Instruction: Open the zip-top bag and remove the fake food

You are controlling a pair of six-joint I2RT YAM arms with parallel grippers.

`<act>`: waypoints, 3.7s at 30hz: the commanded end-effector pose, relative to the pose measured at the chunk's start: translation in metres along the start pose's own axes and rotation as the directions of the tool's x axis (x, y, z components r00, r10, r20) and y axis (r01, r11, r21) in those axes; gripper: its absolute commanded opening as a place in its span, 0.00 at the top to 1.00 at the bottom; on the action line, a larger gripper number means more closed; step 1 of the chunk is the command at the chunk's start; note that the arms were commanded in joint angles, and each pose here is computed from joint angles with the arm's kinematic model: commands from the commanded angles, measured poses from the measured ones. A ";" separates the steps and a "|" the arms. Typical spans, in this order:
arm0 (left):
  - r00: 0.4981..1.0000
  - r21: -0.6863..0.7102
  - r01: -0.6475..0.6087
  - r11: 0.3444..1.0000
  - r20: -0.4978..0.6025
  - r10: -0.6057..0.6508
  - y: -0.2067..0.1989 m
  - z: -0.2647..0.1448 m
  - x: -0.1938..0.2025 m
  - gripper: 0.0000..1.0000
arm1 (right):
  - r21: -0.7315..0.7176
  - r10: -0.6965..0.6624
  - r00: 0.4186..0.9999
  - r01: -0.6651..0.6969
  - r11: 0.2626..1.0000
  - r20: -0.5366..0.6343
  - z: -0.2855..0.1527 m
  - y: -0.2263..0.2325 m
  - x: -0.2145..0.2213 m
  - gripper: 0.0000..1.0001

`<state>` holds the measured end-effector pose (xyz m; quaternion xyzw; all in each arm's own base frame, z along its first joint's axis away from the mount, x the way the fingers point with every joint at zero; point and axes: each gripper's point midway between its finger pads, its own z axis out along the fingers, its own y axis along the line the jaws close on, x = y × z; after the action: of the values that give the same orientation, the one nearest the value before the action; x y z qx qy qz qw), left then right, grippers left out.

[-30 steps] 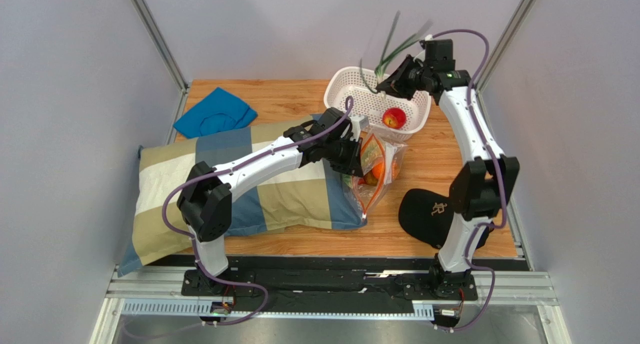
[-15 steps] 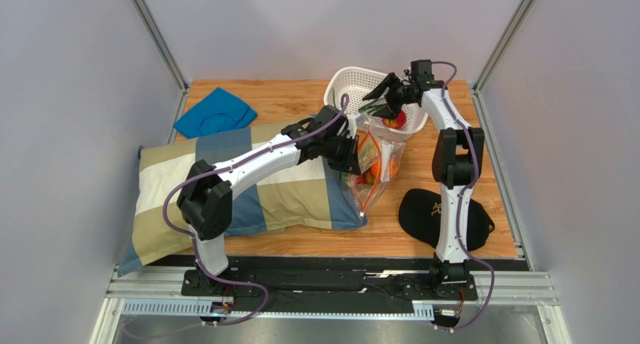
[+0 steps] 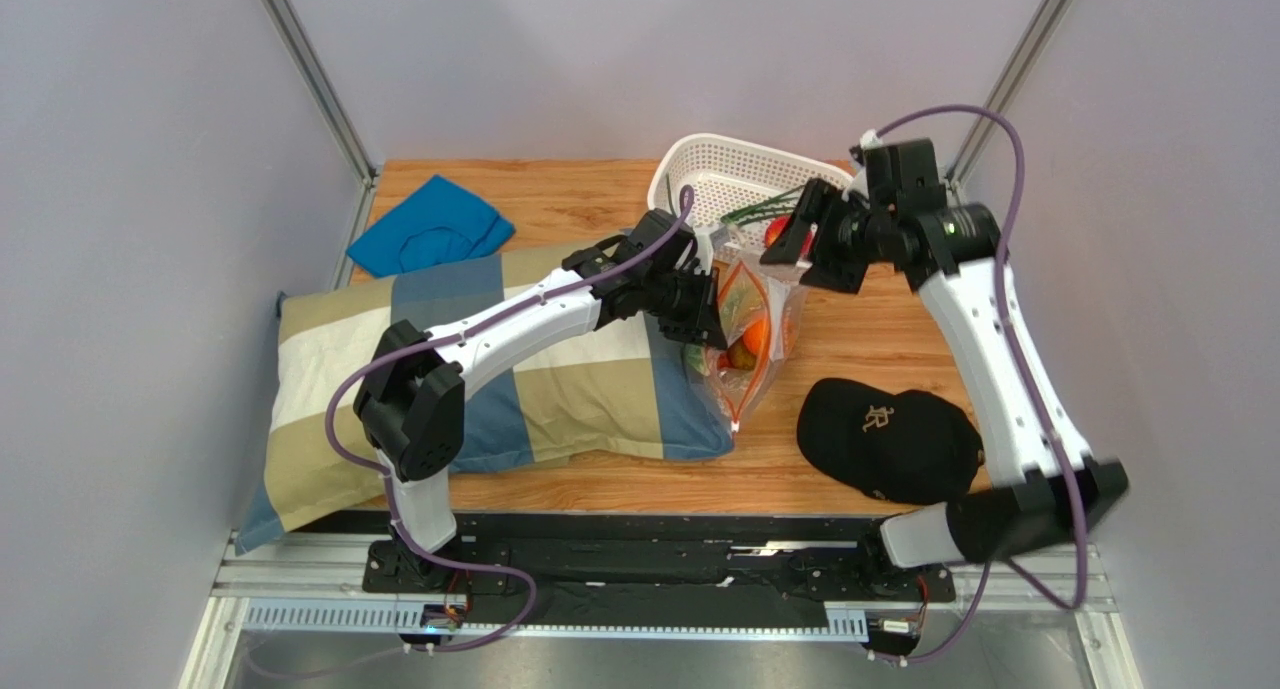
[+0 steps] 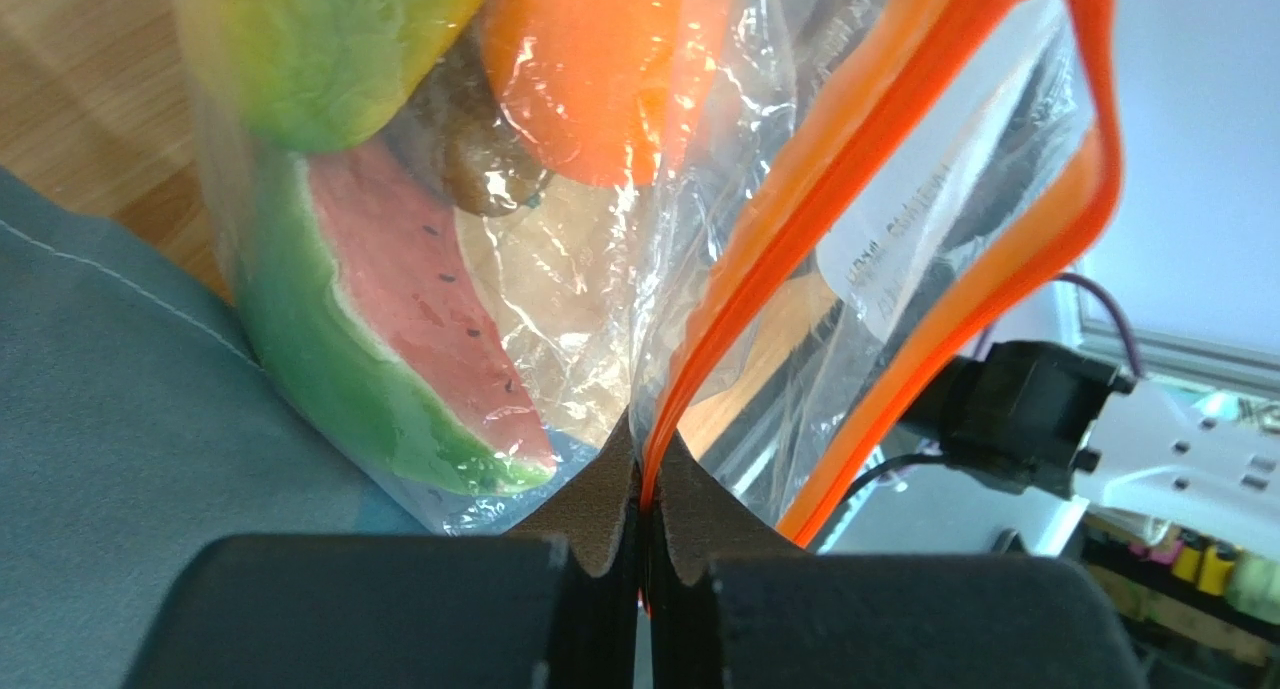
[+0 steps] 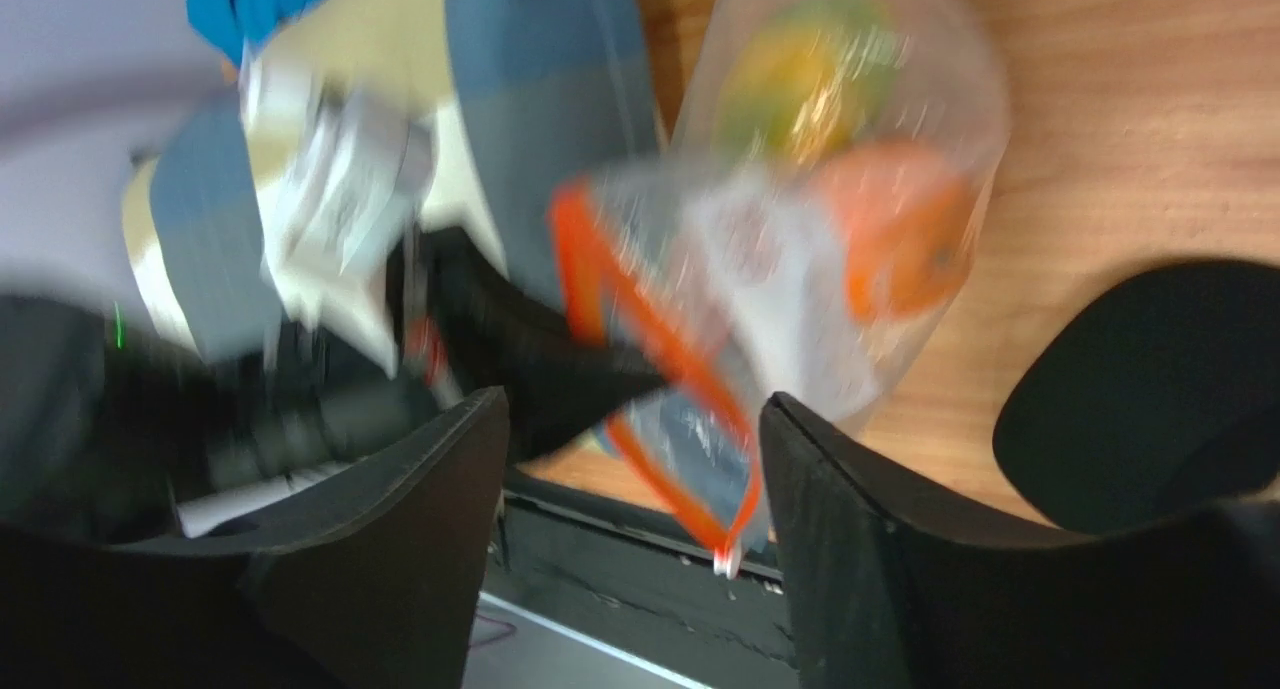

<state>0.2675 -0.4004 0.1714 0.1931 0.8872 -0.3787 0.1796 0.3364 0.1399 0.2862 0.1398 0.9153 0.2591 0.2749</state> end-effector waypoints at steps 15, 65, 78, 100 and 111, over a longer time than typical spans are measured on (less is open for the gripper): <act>0.986 0.155 0.138 0.978 0.076 -0.151 -0.066 -0.007 -0.033 1.00 | 0.041 -0.222 0.973 0.225 0.974 -0.061 0.044 -0.026 0.102 0.90; 0.999 0.116 0.036 0.993 0.027 -0.039 -0.032 0.006 -0.019 1.00 | 0.012 -0.327 0.937 0.331 0.943 -0.123 0.107 -0.026 0.082 0.49; 1.000 0.156 0.002 0.988 0.004 -0.003 -0.053 -0.001 -0.006 1.00 | 0.125 -0.311 0.944 0.323 0.938 -0.107 0.149 -0.061 0.084 0.54; 0.998 0.085 0.038 0.996 -0.048 -0.034 -0.029 0.014 0.012 1.00 | 0.304 -0.329 0.920 0.382 0.873 -0.212 0.166 -0.130 0.120 0.12; 1.000 -0.010 0.002 1.000 -0.011 -0.002 -0.013 0.005 0.010 1.00 | 0.270 -0.315 0.926 0.364 0.892 -0.208 0.173 -0.119 0.116 0.19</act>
<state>0.2509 -0.4142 0.1408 0.1672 0.9036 -0.3723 0.1299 0.3355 0.1632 0.0435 -0.0021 0.9708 0.0869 0.2236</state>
